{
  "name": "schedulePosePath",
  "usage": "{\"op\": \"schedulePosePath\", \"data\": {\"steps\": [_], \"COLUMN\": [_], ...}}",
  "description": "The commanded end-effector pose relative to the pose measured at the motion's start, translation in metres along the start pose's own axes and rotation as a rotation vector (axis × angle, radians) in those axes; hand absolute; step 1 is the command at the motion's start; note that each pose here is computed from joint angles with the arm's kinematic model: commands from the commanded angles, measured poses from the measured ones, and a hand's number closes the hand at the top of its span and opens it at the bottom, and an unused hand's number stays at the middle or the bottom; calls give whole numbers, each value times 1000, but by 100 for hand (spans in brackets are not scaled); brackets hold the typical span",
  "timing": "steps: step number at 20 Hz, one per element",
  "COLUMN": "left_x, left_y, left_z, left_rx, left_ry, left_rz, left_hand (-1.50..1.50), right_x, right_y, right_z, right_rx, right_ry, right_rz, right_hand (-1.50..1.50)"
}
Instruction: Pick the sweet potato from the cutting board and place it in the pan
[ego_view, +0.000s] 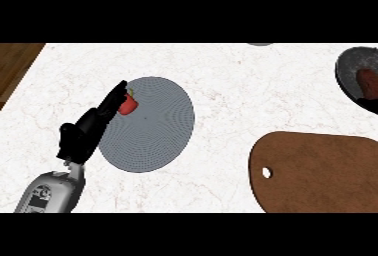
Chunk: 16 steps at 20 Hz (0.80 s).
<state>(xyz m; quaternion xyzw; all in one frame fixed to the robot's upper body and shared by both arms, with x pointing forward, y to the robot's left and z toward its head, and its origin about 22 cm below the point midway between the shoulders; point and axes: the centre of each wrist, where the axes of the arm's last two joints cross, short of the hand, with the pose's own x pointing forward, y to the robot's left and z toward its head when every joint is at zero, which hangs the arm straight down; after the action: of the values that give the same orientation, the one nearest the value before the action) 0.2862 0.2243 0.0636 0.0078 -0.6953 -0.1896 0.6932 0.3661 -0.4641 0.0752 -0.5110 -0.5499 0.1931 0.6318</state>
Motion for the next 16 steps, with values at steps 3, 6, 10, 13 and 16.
{"op": "schedulePosePath", "data": {"steps": [3,6,10,13,16], "left_x": [0,-3,1,-2,-7], "left_y": [7,2,9,8,9], "left_z": [-4,0,-1,2,-1], "left_rx": [2,13,14,20,32], "left_ry": [1,-7,6,2,20], "left_rz": [-5,16,-6,-8,10], "left_hand": [0,0,0,0,0], "right_x": [-2,7,15,-6,-22], "right_y": [-4,-9,-17,-23,-37], "right_z": [-1,-7,-13,-5,-2], "right_rx": [13,-37,-123,-72,-29], "right_ry": [-16,-27,-54,-39,-80], "right_rz": [-158,-338,-542,-662,-726], "right_hand": [-150,-150,-150,-150,-150]}}
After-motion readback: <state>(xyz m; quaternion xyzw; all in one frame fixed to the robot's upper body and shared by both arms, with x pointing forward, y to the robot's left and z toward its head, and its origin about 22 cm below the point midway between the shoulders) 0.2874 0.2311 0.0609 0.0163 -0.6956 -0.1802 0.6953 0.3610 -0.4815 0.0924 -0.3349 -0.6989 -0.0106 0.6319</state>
